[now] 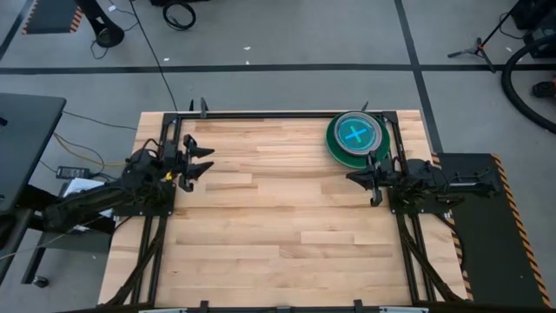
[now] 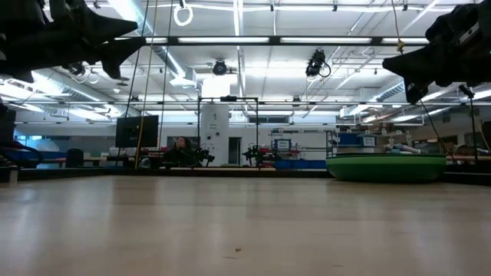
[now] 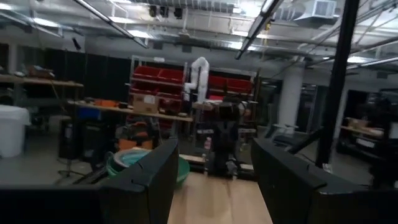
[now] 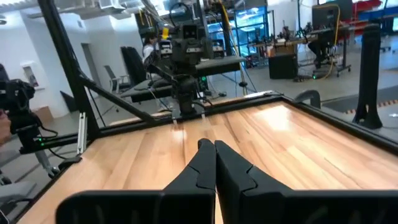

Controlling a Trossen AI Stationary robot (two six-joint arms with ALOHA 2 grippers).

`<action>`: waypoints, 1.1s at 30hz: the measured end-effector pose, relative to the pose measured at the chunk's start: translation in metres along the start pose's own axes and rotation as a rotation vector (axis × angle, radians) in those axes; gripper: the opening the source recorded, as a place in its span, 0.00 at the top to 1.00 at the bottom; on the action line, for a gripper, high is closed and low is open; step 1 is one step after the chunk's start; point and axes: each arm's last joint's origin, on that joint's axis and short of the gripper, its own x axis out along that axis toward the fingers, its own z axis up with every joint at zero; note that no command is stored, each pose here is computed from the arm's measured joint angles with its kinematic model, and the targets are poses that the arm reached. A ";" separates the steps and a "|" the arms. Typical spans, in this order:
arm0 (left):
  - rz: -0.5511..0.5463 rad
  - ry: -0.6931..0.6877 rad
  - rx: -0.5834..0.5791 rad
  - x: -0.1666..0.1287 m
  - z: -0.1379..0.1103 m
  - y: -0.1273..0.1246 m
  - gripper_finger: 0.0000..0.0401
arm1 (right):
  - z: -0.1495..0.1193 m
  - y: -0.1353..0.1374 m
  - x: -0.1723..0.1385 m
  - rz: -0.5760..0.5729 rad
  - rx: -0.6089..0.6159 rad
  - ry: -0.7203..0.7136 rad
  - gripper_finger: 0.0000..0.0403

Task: Stack plastic plates
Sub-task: Return to Home Position

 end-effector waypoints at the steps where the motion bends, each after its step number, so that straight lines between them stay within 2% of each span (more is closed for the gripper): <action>1: -0.010 0.005 -0.009 -0.001 0.000 0.001 0.48 | 0.001 0.000 0.000 0.004 -0.007 -0.007 0.99; 6: -0.024 0.054 -0.050 -0.003 -0.002 0.007 0.48 | 0.000 0.000 0.000 -0.002 -0.014 -0.003 0.97; 11: 0.047 0.068 0.025 -0.006 -0.003 0.014 0.48 | -0.003 -0.001 0.001 -0.016 0.032 0.033 0.95; 15: 0.100 0.067 0.036 -0.008 -0.002 0.020 0.48 | -0.003 -0.001 0.001 -0.016 0.006 0.038 0.94; 21: 0.010 0.146 -0.001 -0.010 -0.008 0.020 0.48 | -0.003 -0.001 0.001 -0.016 0.012 0.038 0.94; 24: 0.008 0.141 0.009 -0.010 -0.007 0.020 0.49 | -0.003 -0.001 0.001 -0.016 0.010 0.038 0.94; 28: 0.040 0.064 0.059 -0.012 0.003 0.022 0.55 | -0.003 -0.001 0.001 -0.016 0.016 0.038 0.94; 30: 0.055 0.063 0.052 -0.015 0.005 0.025 0.60 | -0.003 -0.001 0.001 -0.015 0.015 0.038 0.94; 33: 0.013 0.085 0.016 -0.020 0.006 0.026 0.67 | -0.003 -0.001 0.001 -0.015 0.015 0.039 0.94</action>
